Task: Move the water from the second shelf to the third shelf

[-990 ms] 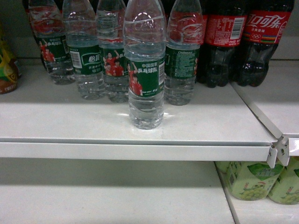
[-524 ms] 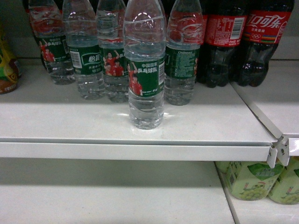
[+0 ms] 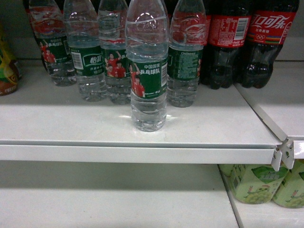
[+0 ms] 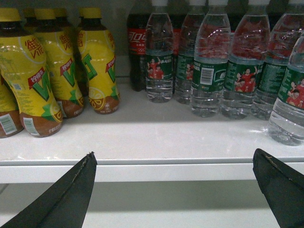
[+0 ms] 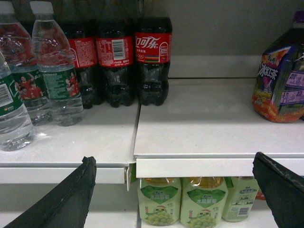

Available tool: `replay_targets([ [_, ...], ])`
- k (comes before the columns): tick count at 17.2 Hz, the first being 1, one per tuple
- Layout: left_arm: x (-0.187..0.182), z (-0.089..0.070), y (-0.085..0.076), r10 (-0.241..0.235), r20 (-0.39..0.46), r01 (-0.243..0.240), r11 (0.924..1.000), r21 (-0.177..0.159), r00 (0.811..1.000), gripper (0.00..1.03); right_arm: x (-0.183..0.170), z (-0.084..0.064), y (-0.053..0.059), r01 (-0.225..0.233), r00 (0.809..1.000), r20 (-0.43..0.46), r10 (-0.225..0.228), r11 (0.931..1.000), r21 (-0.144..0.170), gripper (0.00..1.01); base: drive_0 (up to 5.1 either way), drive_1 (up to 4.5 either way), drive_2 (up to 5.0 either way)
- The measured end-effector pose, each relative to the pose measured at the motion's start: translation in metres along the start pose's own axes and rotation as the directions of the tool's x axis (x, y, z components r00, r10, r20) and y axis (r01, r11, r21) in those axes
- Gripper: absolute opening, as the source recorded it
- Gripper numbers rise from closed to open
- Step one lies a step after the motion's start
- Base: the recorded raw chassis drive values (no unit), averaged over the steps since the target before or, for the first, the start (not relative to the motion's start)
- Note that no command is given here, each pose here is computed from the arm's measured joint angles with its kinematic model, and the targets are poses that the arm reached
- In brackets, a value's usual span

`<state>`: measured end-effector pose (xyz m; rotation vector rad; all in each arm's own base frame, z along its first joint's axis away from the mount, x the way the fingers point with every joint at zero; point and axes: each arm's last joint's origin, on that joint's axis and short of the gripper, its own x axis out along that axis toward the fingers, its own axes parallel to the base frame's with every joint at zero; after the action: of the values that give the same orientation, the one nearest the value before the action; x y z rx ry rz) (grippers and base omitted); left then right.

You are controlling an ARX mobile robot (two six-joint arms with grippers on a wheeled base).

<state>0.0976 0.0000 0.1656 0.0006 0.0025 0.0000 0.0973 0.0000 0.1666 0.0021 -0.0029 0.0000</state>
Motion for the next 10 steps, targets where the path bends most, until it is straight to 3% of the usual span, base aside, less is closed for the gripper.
replay_targets([
  [4, 0.0, 0.0, 0.0, 0.0, 0.0, 0.0, 1.0, 0.0, 1.0, 0.98, 0.0, 0.0, 0.0, 0.0, 1.0, -0.002, 0.0, 1.0, 0.001, 0.98, 0.0, 0.0, 0.0],
  [5, 0.0, 0.0, 0.0, 0.0, 0.0, 0.0, 1.0, 0.0, 1.0, 0.98, 0.003, 0.0, -0.001, -0.023, 1.0, -0.014, 0.024, 0.9977, 0.063, 0.98, 0.0, 0.0, 0.0],
  [6, 0.0, 0.0, 0.0, 0.0, 0.001, 0.0, 1.0, 0.0, 1.0, 0.98, 0.008, 0.004, -0.004, -0.017, 1.0, -0.016, 0.019, 0.9914, 0.13, 0.98, 0.0, 0.0, 0.0],
  [7, 0.0, 0.0, 0.0, 0.0, 0.0, 0.0, 1.0, 0.0, 1.0, 0.98, 0.016, 0.012, -0.007, -0.014, 1.0, 0.002, 0.014, 0.9867, 0.162, 0.98, 0.0, 0.0, 0.0],
  [10, 0.0, 0.0, 0.0, 0.0, 0.0, 0.0, 1.0, 0.0, 1.0, 0.98, 0.045, 0.054, -0.011, -0.048, 0.993, 0.111, 0.031, 0.9874, 0.151, 0.98, 0.0, 0.0, 0.0],
])
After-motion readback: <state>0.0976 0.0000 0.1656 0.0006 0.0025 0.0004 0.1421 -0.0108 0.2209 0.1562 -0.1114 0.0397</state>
